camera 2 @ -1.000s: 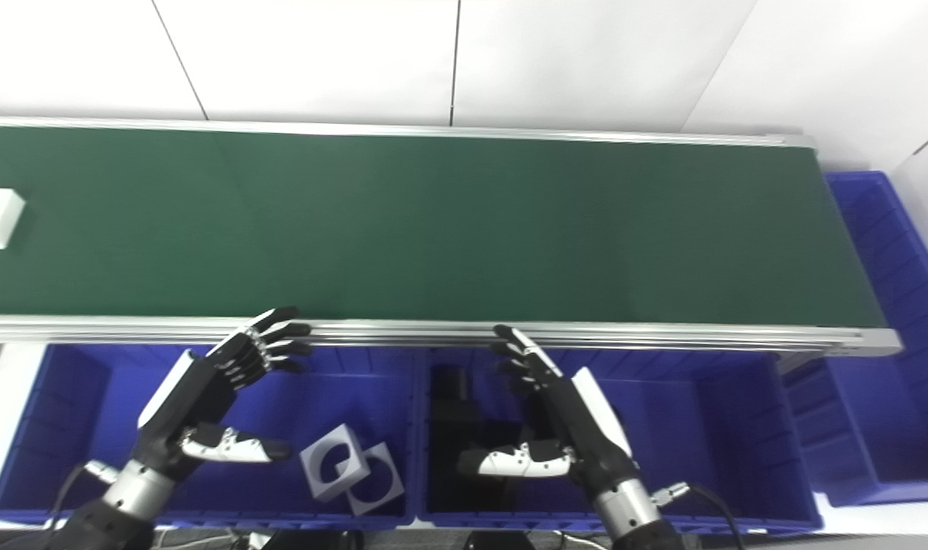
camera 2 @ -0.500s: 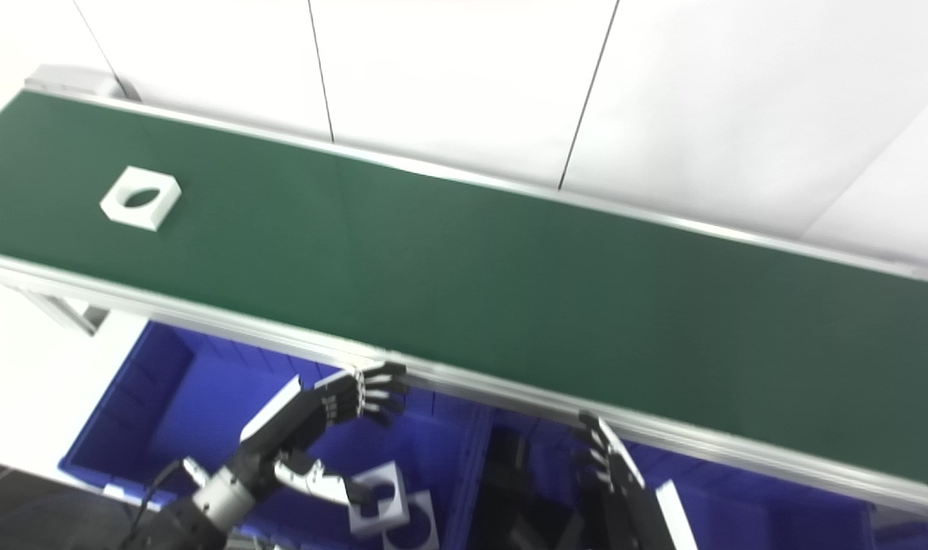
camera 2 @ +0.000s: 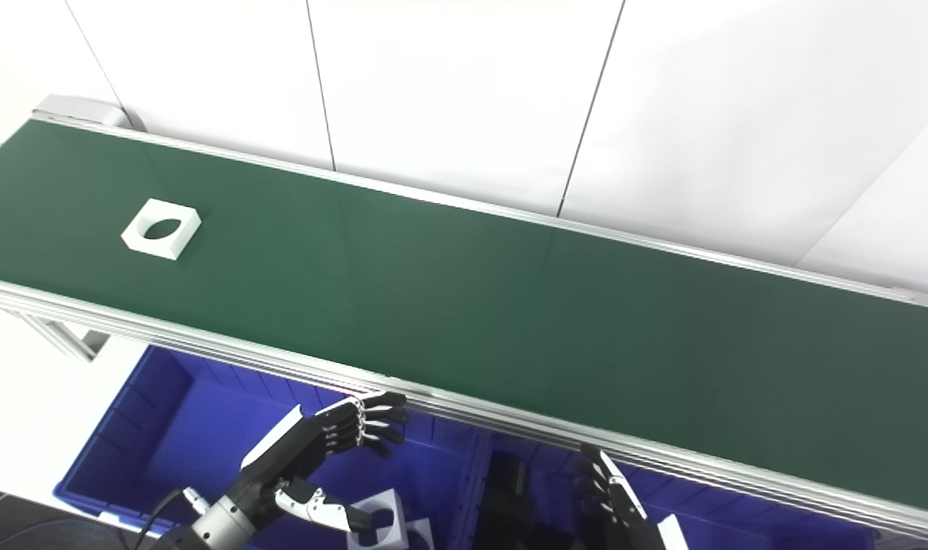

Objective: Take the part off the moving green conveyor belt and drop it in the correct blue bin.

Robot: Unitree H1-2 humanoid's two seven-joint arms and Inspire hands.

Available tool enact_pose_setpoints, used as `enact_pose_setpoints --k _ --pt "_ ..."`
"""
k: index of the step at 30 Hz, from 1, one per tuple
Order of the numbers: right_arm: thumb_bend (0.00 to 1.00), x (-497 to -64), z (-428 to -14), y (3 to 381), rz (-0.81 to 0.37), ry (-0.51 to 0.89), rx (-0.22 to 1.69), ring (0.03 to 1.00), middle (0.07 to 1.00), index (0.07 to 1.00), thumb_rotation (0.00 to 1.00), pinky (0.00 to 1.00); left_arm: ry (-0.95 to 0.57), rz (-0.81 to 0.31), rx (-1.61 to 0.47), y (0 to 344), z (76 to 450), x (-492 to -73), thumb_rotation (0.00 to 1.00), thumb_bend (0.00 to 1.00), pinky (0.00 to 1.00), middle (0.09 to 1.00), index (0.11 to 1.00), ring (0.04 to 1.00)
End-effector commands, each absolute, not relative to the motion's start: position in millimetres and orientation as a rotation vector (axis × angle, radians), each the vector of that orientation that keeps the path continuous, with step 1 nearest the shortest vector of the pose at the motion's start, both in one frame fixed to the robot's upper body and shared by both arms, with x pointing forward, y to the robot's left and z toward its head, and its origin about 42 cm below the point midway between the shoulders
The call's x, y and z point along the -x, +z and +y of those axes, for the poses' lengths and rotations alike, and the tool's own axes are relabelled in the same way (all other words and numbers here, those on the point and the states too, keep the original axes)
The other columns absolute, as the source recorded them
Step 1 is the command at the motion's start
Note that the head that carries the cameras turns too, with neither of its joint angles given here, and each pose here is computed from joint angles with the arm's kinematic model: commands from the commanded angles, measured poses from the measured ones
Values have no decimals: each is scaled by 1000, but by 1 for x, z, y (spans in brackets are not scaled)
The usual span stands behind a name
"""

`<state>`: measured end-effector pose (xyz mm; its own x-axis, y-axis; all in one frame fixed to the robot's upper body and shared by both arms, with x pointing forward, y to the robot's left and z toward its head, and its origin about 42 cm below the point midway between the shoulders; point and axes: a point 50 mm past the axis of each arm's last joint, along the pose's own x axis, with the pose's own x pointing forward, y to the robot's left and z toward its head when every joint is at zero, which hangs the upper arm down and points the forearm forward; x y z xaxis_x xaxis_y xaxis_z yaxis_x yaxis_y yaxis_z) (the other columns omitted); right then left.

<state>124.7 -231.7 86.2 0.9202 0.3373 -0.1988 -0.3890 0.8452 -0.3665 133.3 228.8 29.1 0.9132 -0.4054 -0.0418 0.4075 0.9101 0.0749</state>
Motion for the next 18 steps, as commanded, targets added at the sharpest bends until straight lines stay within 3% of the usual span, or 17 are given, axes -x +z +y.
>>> enact_pose_setpoints --k 1,18 --pt "911 -127 -228 93 64 377 392 829 887 920 46 727 -412 -28 -87 34 229 -135 269 931 621 786 832 709" --pt "962 -131 -225 87 56 375 392 804 860 898 15 696 -413 -12 -75 29 233 -138 238 931 603 778 819 695"
